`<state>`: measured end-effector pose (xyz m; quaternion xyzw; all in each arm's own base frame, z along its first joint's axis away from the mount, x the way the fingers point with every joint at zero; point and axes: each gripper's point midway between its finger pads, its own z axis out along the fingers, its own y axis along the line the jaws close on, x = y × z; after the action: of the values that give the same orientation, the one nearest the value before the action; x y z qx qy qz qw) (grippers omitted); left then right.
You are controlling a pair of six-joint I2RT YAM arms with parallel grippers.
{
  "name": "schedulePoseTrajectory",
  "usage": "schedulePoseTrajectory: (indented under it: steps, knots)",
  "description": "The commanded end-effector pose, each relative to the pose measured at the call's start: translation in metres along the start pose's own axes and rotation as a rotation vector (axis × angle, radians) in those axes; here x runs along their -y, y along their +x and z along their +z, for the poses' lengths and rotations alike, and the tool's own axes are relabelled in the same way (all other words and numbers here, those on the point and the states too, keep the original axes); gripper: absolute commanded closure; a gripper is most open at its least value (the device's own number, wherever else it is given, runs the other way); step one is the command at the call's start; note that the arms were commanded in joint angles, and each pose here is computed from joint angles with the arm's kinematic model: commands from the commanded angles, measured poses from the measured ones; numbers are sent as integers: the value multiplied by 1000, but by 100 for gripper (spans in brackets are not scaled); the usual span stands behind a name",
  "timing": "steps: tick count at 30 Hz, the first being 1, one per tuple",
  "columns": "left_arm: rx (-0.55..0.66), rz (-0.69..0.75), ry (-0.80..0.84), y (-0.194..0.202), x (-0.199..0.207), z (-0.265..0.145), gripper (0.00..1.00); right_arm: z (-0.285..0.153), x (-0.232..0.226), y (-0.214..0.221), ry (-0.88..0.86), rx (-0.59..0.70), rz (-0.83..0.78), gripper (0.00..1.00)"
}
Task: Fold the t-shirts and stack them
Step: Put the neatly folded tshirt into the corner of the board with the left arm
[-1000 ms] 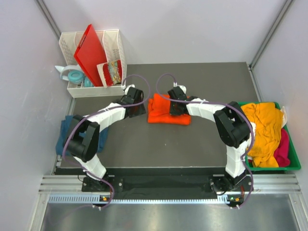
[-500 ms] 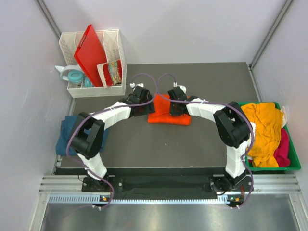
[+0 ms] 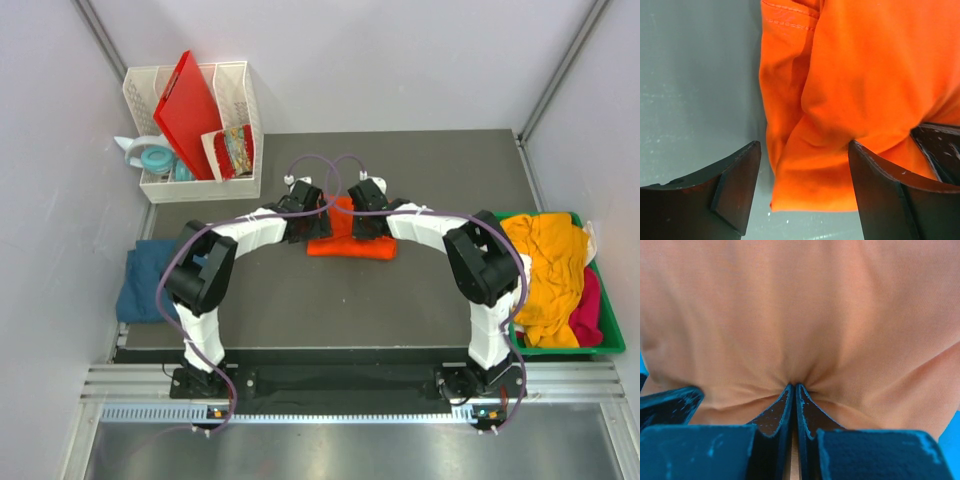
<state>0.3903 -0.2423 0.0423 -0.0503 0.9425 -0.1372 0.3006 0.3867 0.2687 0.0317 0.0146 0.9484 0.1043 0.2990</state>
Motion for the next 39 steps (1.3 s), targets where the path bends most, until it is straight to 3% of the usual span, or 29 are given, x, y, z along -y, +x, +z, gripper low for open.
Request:
schedulePoseTrajectory:
  steps: [1,9,12,13,14,17,23,27,29,30,33,36,39]
  knots:
    - [10,7,-26,-5,-2,10,25,1,-7,26,-9,-92,-45,96]
    - [-80,25,-150,20,-29,25,30,1,-5,28,-9,-96,-37,97]
    - [-131,23,-177,35,-37,30,46,0,-5,28,-10,-95,-35,96]
    - [-150,20,-188,43,-41,32,55,0,-6,28,-11,-96,-35,97]
    - [-158,20,-186,47,-43,33,73,0,-5,28,-9,-94,-35,97]
    - [-203,20,-189,65,-50,35,90,-1,-5,28,-10,-95,-37,96]
    - [-242,7,-183,86,-57,35,100,-2,-3,28,-11,-90,-33,97]
    - [-204,16,-179,77,-55,28,100,-3,-3,28,-13,-90,-41,96]
    - [-139,46,-172,62,-48,19,100,-8,-6,20,-19,-70,-44,90]
    - [-117,59,-174,56,-46,15,100,-12,-6,13,-13,-50,-51,79]
    - [-47,93,-173,35,-37,1,100,-34,-12,-19,-25,53,-54,60]
    - [-6,103,-172,17,-33,-10,100,-64,-20,-57,-49,154,-41,45]
    - [36,105,-164,2,-27,-22,100,-94,-23,-83,-51,223,-31,43]
